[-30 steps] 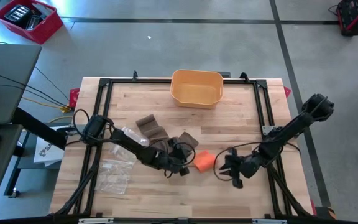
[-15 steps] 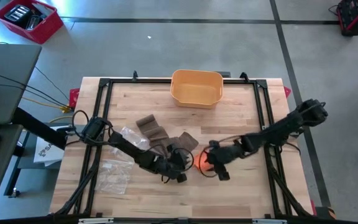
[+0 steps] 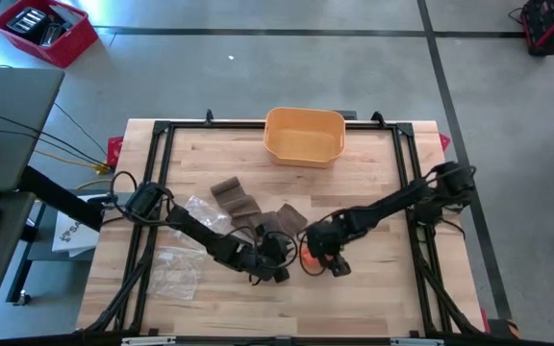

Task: Roll bandage
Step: Roll the orange bandage, then open the bottom transparent zip bag

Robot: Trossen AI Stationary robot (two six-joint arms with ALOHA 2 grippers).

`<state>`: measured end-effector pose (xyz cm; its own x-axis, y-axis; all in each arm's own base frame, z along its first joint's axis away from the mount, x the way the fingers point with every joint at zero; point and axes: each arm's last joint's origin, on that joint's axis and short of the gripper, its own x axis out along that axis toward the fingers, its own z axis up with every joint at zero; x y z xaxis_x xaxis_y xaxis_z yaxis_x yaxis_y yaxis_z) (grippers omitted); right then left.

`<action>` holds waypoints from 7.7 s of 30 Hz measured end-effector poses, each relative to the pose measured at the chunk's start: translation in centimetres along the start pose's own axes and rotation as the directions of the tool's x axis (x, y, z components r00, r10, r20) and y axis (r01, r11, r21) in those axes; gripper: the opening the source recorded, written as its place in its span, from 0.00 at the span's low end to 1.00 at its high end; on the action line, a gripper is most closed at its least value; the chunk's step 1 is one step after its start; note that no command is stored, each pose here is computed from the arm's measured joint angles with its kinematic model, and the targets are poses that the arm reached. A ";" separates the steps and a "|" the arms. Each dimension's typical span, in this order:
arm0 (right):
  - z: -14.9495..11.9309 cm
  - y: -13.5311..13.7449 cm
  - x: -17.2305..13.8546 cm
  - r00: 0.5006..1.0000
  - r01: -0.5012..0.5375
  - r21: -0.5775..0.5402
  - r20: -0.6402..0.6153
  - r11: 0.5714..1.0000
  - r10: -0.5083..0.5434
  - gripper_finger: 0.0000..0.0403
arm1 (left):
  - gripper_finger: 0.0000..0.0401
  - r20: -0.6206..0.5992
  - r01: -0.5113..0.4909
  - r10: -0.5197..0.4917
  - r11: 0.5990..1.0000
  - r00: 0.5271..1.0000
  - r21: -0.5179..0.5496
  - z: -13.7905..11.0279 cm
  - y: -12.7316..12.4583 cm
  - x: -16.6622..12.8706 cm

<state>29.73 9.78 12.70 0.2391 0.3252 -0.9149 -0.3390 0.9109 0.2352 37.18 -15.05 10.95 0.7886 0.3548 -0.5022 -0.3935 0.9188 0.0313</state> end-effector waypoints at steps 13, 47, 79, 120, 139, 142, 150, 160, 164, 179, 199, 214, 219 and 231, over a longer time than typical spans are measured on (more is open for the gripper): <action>-0.8 6.2 1.3 0.965 0.261 0.043 0.027 0.964 -0.262 0.58 | 0.19 0.052 0.025 -0.029 0.996 0.998 0.082 0.9 -0.4 -0.6; -6.1 2.2 0.0 0.983 -0.098 0.368 0.183 0.925 0.031 0.29 | 0.18 0.200 0.038 -0.057 0.994 0.978 0.098 3.0 -3.5 -8.6; -3.7 2.1 -2.6 0.994 0.111 0.251 -0.023 0.962 -0.109 0.44 | 0.18 0.168 0.106 -0.107 0.994 0.980 0.017 4.2 -2.1 -6.5; -0.3 0.7 -6.5 0.836 0.512 0.361 -0.001 0.779 -0.549 0.54 | 0.15 -0.083 0.256 -0.264 0.962 0.961 -0.097 3.5 -1.6 -8.2; 4.5 5.7 -6.9 0.693 0.349 0.286 0.563 0.893 -0.451 0.54 | 0.01 -0.748 -0.304 -0.060 0.890 0.661 -0.340 -2.3 3.1 -18.6; 4.5 5.6 -6.7 0.685 0.362 0.295 0.560 0.884 -0.467 0.54 | 0.01 -0.821 -0.394 -0.048 0.860 0.569 -0.323 -4.5 3.6 -19.1; 4.4 4.9 -4.3 0.701 0.383 0.335 0.502 0.861 -0.507 0.54 | 0.01 -0.686 -0.351 -0.198 0.742 0.700 -0.571 -8.1 3.2 -18.7; 4.2 6.2 -4.9 0.687 0.398 0.304 0.526 0.866 -0.501 0.54 | 0.01 -0.188 0.088 -0.271 0.756 0.944 -0.649 -2.6 0.0 -17.3; 4.0 7.1 -5.0 0.698 0.404 0.259 0.532 0.877 -0.479 0.54 | 0.01 -0.160 0.169 -0.272 0.866 0.949 -0.471 0.8 -0.8 -17.3; 4.5 4.1 -5.3 0.764 0.348 0.211 0.501 0.914 -0.407 0.54 | 0.01 -0.694 -0.113 -0.168 0.934 0.700 -0.340 1.3 3.9 -14.5; 4.9 2.2 -5.7 0.851 0.114 0.087 0.506 0.990 -0.143 0.54 | 0.01 -0.676 -0.162 0.024 0.977 0.736 -0.142 1.2 5.6 -14.2; 4.9 2.2 -5.7 0.855 0.090 0.104 0.503 0.991 -0.130 0.54 | 0.01 -0.658 -0.146 0.028 0.981 0.753 -0.125 0.9 5.2 -14.6; 4.9 2.2 -5.7 0.855 0.086 0.103 0.502 0.991 -0.127 0.54 | 0.01 -0.651 -0.146 0.037 0.983 0.758 -0.114 1.0 5.2 -14.6; 4.7 1.5 -5.8 0.874 0.031 0.154 0.475 0.988 -0.101 0.54 | 0.01 -0.694 -0.102 0.019 0.992 0.720 -0.078 0.9 5.4 -14.6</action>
<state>32.07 10.49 19.86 0.6754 0.3126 -0.6679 -0.1871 0.9487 0.2548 23.95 -15.15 19.24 0.2325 0.1533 -0.9604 -0.5076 0.8614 0.0146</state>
